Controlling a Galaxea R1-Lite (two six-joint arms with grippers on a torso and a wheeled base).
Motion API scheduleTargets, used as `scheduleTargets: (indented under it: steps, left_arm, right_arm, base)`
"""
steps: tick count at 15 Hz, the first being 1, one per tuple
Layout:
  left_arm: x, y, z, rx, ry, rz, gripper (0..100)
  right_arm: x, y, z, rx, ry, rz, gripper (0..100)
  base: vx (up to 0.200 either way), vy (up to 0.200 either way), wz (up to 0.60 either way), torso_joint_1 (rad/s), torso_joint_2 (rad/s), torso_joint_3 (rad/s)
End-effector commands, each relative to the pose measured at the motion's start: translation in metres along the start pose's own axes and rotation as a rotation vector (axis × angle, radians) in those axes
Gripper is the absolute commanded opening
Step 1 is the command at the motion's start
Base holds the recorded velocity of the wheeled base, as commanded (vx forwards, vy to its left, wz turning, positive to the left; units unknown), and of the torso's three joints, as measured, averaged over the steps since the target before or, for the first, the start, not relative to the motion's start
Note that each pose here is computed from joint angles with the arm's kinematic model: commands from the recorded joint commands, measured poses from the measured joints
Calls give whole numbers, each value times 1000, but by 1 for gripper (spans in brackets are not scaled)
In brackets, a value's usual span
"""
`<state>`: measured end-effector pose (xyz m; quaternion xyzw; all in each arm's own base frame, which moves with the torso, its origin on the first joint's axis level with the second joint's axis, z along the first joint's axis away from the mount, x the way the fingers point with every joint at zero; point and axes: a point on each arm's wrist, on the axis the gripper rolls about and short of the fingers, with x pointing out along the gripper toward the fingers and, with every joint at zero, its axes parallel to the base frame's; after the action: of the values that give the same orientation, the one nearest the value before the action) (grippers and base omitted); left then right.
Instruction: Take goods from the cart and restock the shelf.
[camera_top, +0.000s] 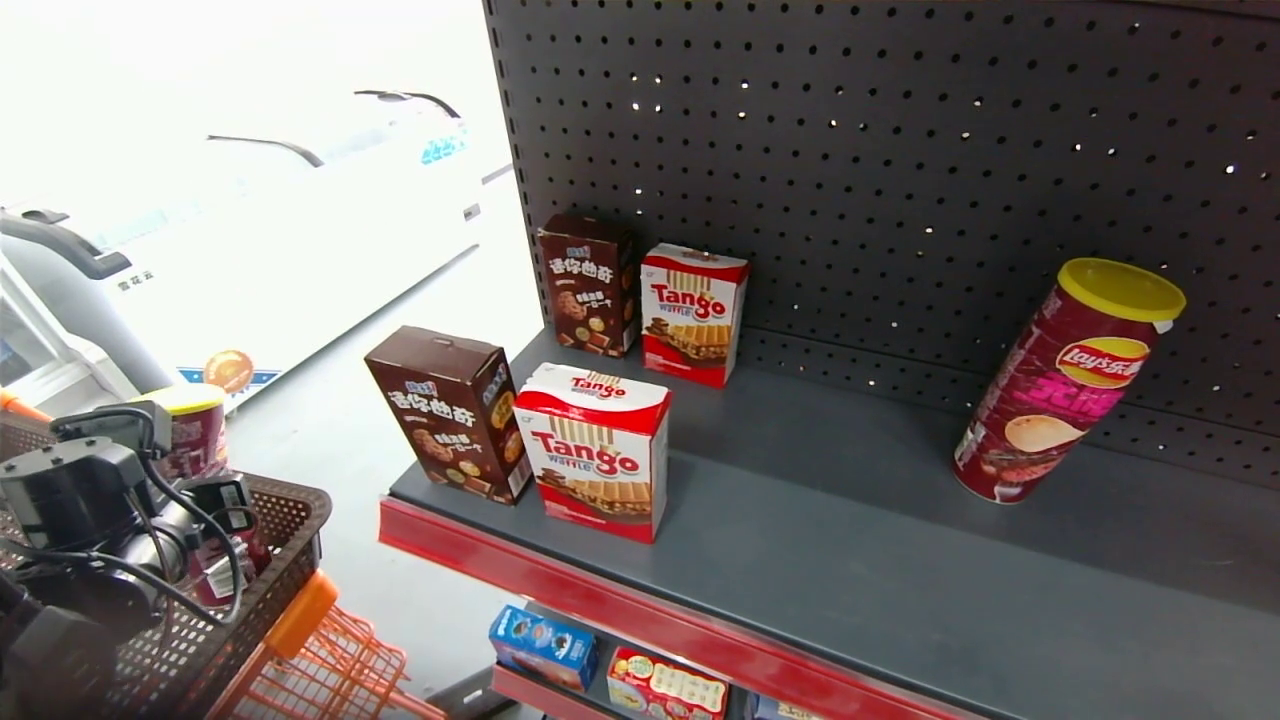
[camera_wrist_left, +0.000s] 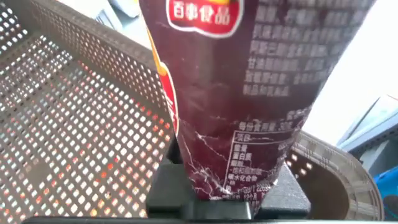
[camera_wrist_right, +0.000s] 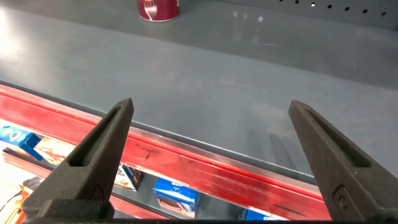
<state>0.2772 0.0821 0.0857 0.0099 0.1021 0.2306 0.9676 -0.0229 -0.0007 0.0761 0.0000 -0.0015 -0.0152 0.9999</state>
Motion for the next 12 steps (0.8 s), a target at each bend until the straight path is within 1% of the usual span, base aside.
scheduleTargets:
  steps: [1,2,3,4,5,6,7,8,11,12]
  left_arm:
    - [-5,-1,19,-2,-77,-8,0]
    - [-10,-4,26,8,-99,-20,0]
    - [-15,-6,38,12,-125,-32,0]
    - [-28,-8,63,8,-159,-57,0]
    - [-41,-9,81,12,-165,-113,0]
    - [-57,-5,98,16,-170,-173,0]
    - [-70,-4,110,21,-174,-218,0]
    - [-80,-1,124,22,-212,-232,0]
    - [-95,1,143,16,-289,-260,0]
    - [-107,0,145,19,-287,-286,0]
  right_arm:
    - [0,0,0,0,0,0,100]
    - [0,0,0,0,0,0,100]
    - [0,0,0,0,0,0,100]
    - [0,0,0,0,0,0,100]
    - [0,0,0,0,0,1,100]
    - [0,0,0,0,0,0,100]
    - [0,0,0,0,0,0,100]
    - [0,0,0,0,0,1,100]
    - [0,0,0,0,0,0,100]
    - [0,0,0,0,0,1,100]
  base:
    - [0,0,0,0,0,0]
    - [0,0,0,0,0,0]
    - [0,0,0,0,0,0]
    - [0,0,0,0,0,0]
    - [0,0,0,0,0,0]
    - [0,0,0,0,0,0]
    - [0,0,0,0,0,0]
    - [0,0,0,0,0,0]
    - [0,0,0,0,0,0]
    - [0,0,0,0,0,0]
